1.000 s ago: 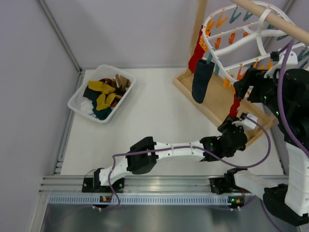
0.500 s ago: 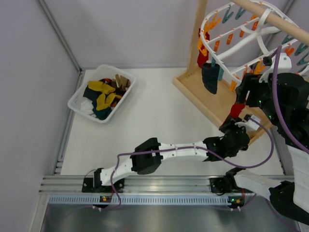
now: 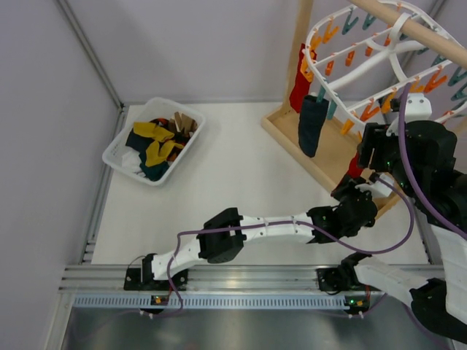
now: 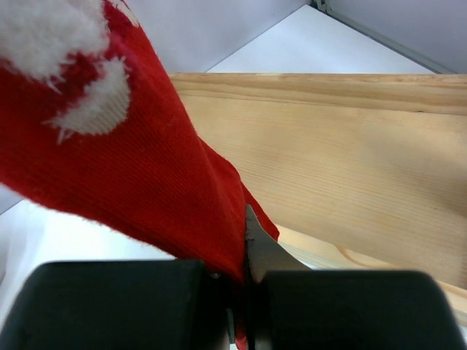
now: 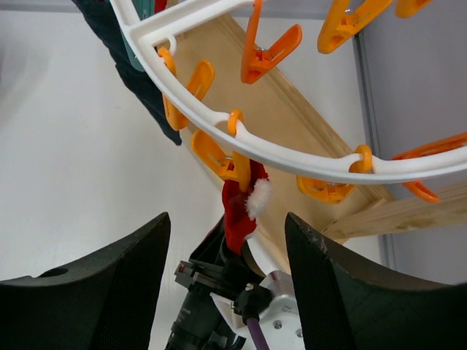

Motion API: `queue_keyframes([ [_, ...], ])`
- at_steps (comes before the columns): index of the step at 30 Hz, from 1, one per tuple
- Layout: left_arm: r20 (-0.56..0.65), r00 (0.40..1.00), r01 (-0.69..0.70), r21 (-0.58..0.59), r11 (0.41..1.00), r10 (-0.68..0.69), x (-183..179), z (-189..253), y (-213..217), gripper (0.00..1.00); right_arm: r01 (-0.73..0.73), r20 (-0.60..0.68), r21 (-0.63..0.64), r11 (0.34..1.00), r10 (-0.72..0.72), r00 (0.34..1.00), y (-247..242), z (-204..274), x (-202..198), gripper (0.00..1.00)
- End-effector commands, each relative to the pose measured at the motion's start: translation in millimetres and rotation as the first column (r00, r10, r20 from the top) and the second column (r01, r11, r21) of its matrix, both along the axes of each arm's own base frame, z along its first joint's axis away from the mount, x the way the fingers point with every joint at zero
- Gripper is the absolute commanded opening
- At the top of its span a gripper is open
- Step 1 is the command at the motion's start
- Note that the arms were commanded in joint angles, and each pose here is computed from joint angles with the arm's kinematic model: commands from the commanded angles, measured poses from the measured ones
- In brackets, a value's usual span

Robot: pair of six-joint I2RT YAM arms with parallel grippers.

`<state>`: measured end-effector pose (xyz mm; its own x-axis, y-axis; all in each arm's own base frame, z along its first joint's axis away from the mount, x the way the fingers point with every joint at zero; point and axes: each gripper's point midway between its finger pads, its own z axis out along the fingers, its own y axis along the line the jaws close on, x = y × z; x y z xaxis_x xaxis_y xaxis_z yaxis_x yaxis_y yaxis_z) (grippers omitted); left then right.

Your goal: Remove the socks clipped to the hanger

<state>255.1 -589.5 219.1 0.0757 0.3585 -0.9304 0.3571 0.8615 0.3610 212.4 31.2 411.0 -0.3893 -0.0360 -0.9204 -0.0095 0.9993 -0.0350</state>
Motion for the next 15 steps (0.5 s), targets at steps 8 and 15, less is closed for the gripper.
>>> queue_keyframes([
  [8, 0.001, 1.000, 0.022, -0.046, 0.999, -0.022, -3, 15, -3, 0.00, 0.084, 0.059, -0.032, 0.996, -0.082, 0.995, 1, -3, 28, 0.62],
  [15, -0.009, 0.999, 0.043, -0.063, 0.997, -0.044, -5, 18, -4, 0.00, 0.109, 0.110, -0.039, 0.993, -0.104, 0.988, 7, 3, 44, 0.63],
])
